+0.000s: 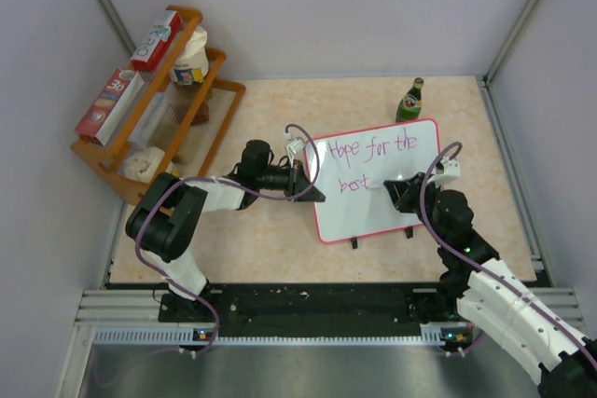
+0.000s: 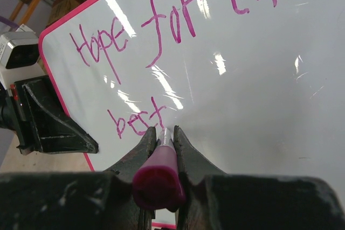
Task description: Write a sentence on the whiteboard
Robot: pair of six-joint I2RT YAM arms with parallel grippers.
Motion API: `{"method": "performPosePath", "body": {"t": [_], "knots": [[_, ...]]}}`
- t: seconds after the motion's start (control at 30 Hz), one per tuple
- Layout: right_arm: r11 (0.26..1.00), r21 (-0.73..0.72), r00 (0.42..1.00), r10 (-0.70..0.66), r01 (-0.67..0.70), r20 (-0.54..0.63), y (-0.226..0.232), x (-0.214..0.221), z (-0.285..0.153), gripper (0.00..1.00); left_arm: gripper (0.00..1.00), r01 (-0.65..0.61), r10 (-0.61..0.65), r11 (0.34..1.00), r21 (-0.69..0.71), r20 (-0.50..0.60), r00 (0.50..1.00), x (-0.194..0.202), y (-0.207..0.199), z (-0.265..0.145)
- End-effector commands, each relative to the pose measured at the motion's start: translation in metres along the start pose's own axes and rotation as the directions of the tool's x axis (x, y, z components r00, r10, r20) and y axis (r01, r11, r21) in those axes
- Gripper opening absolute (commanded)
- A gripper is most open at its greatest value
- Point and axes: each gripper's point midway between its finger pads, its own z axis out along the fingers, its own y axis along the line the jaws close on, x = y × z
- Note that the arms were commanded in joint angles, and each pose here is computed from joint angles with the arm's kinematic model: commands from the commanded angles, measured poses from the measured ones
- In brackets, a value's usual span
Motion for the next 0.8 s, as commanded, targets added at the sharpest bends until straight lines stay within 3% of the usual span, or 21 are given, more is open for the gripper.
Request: {"method": "performPosePath", "body": {"t": [0.0,0.77], "knots": [[0.997,0.072,0.999,-0.03,0.031,-0.013,-0.019,0.006,-0.002,0.0,0.0,-0.023,0.021,1.0,-0.014,-0.121,0.992,0.046,0.008,0.005],[0.994,0.095,0.995,-0.067,0.059,0.074,-0.011,-0.03,0.003,0.0,0.0,-0.026,0.024,1.0,-0.017,-0.118,0.993,0.045,0.008,0.004]]}}
